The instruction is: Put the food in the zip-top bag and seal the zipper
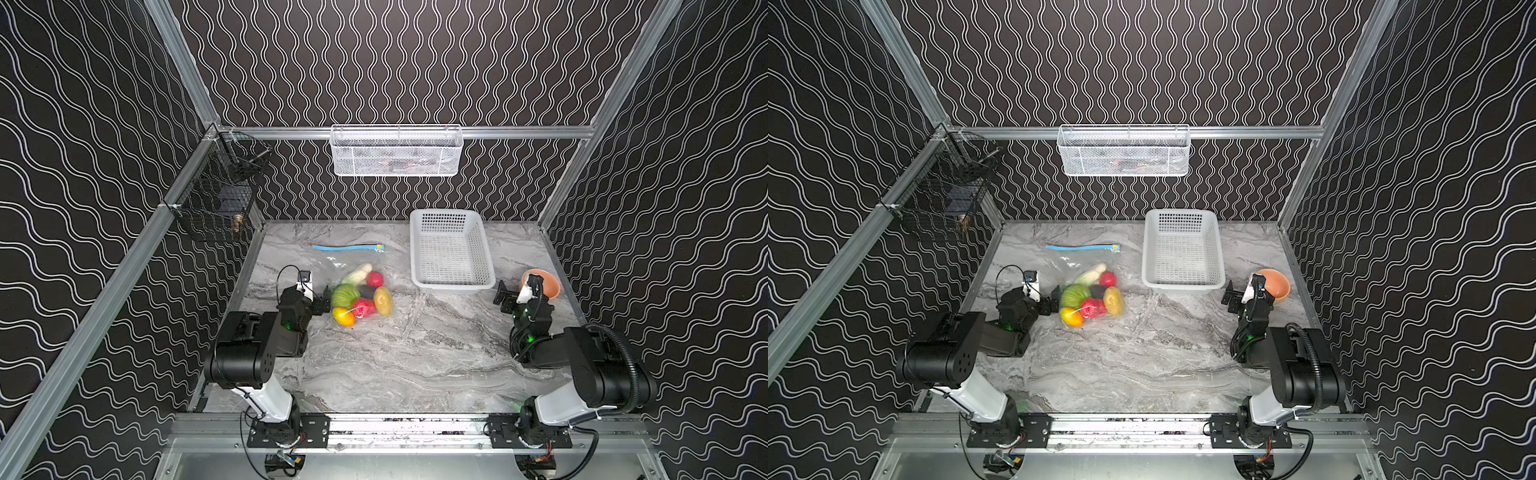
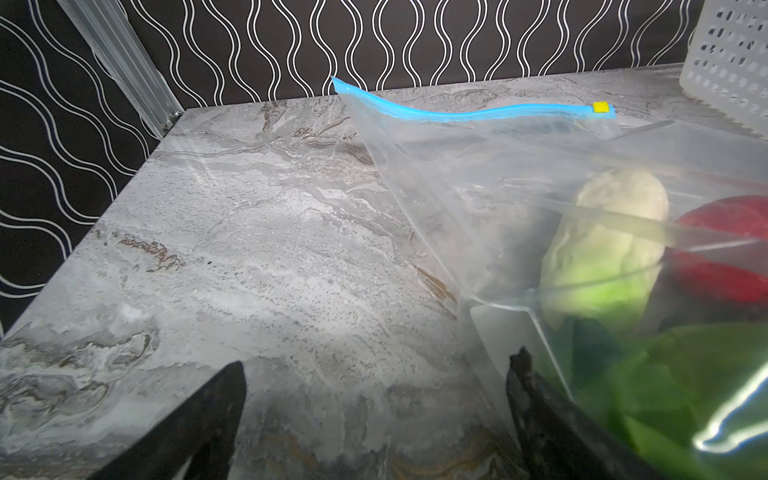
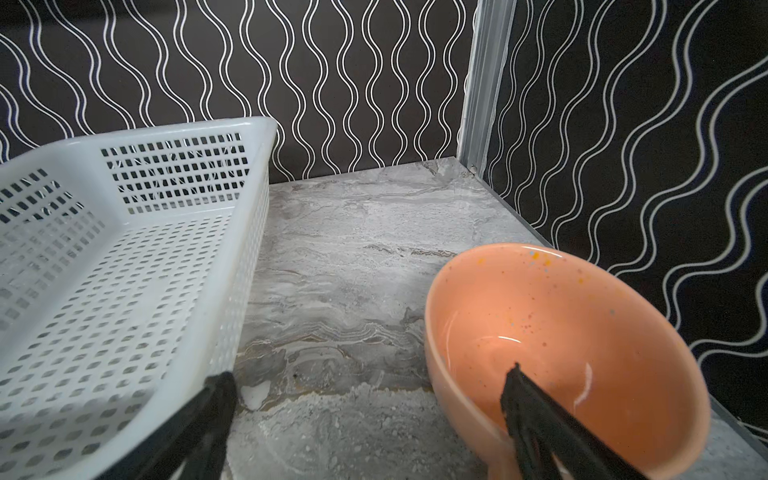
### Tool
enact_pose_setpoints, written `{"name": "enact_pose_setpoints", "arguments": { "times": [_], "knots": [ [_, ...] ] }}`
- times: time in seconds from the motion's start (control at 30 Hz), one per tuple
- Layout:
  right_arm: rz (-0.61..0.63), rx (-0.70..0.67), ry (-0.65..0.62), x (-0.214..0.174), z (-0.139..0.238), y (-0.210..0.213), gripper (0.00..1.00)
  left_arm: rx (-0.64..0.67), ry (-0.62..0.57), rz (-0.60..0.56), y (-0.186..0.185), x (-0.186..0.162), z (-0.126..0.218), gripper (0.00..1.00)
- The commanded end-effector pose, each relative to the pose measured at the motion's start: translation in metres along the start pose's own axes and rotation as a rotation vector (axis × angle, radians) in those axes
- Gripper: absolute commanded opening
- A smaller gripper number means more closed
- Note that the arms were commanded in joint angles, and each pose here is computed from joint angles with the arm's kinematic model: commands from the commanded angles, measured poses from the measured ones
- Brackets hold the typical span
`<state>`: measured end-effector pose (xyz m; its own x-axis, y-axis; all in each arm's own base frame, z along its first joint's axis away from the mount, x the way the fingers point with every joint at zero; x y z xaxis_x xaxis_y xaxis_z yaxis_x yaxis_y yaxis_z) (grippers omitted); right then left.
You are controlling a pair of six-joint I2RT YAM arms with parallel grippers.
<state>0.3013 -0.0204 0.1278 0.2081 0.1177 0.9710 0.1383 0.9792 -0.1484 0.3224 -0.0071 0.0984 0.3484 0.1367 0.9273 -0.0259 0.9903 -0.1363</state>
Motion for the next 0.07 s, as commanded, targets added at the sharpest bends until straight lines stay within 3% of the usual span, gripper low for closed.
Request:
{"name": "enact_pose_setpoints", "arguments": {
  "times": [0.0, 0.03],
  "knots": [
    [-0.003, -0.002, -0.026, 0.0036, 0.0015, -0.0005, 0.99, 0.002, -0.017, -0.015, -0.0005, 0.0041, -0.0001, 0.99],
    [0.000, 0.001, -0.033, 0.0041, 0.0019, -0.0003, 0.99, 0.001, -0.016, -0.015, -0.0007, 0.0039, -0.0001, 0.99]
  ]
}}
Point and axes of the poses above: each gripper's point midway between its finger pads, its own z axis back along the fingers, its own y axis along the line the jaws close on, x = y × z, the point moved 8 cm from there along z, back along the fingers, and after that the axes turned 12 degrees about z, right-handed, at the moved point
